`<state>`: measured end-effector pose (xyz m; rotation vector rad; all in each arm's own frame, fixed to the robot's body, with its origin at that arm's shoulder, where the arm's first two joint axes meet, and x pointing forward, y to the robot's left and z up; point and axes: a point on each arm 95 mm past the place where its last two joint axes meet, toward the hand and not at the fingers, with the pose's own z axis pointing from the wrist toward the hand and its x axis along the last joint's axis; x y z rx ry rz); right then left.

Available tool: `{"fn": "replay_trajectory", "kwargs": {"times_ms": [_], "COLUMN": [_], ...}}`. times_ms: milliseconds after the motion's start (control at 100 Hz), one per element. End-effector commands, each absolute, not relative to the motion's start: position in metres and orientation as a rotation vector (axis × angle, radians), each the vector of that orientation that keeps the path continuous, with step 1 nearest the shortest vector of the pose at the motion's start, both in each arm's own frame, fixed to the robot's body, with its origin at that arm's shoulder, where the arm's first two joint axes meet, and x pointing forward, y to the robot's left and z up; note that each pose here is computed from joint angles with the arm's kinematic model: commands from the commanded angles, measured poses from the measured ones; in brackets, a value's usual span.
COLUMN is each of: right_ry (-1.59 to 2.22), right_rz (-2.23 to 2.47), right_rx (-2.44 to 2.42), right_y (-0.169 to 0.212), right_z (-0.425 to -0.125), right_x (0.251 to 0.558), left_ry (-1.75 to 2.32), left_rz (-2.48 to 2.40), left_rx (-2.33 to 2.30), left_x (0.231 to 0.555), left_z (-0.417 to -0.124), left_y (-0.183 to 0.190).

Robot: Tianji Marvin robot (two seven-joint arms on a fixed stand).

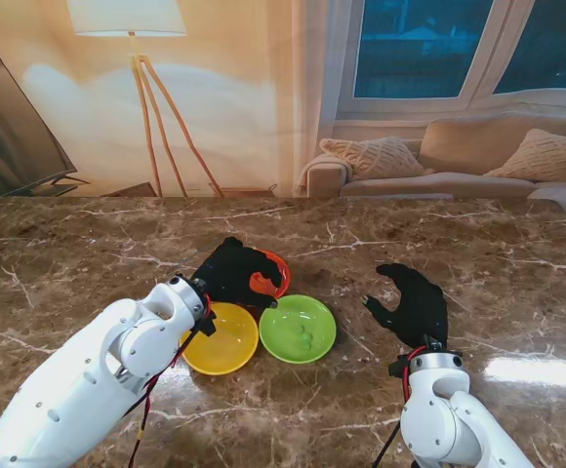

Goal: Portion candies into small dishes

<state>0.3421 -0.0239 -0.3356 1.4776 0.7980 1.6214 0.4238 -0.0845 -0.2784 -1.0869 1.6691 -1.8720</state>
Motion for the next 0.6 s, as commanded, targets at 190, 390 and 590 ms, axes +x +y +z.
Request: {"fn": "replay_trajectory", "kwargs": {"times_ms": [190,390,590], "right_ry": [0.814,0.823,0.830], "right_rz": [1.613,1.617,1.620], "right_rx": [1.497,1.499,1.496], "right_y": [-0.022,-0.020,-0.018], "right_z": [-0.340,-0.340,-0.339], "right_x": [0.340,0.340,0.340], "left_ry": [1.546,1.497,1.561], "left_rz": [-1.671,-1.511,-1.324], "left_rx": [-1.164,-1.236,-1.368], "left_x": [0.410,0.392,0.375], "left_z": [-0.253,-0.244,-0.258], "left_y": [-0.011,0.039,0.075]}}
